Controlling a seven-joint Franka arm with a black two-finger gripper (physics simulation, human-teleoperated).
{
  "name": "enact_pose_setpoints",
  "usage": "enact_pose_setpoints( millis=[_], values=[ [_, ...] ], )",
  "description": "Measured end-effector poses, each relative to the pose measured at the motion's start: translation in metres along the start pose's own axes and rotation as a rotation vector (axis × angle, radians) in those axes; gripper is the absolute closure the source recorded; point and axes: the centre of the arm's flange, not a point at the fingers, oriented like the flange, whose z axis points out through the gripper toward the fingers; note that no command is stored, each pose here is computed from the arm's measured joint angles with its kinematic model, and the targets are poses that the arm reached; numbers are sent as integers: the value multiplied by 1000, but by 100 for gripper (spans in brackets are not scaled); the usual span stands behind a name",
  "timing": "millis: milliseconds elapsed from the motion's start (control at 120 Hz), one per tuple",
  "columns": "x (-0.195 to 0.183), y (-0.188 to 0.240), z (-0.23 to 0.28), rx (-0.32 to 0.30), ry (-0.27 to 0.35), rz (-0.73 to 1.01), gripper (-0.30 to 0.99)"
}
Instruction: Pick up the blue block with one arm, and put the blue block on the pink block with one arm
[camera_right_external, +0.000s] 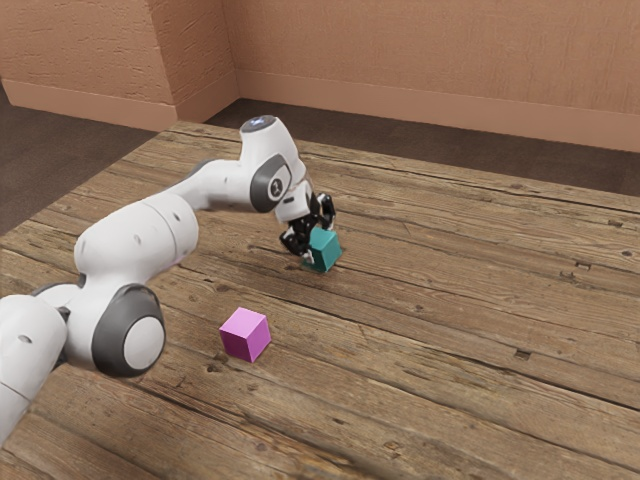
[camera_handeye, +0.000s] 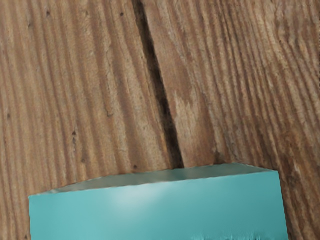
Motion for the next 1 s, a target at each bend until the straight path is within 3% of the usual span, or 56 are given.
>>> enact_pose_setpoints(
  millis=[217, 383, 692, 1000],
  values=[
    [32, 14, -80, -74, 17, 16, 32],
    [63, 72, -141, -169, 8, 13, 31],
    [80, 168, -156, -280, -9, -45, 29],
    [82, 205, -133, -194, -48, -97, 31]
  ],
)
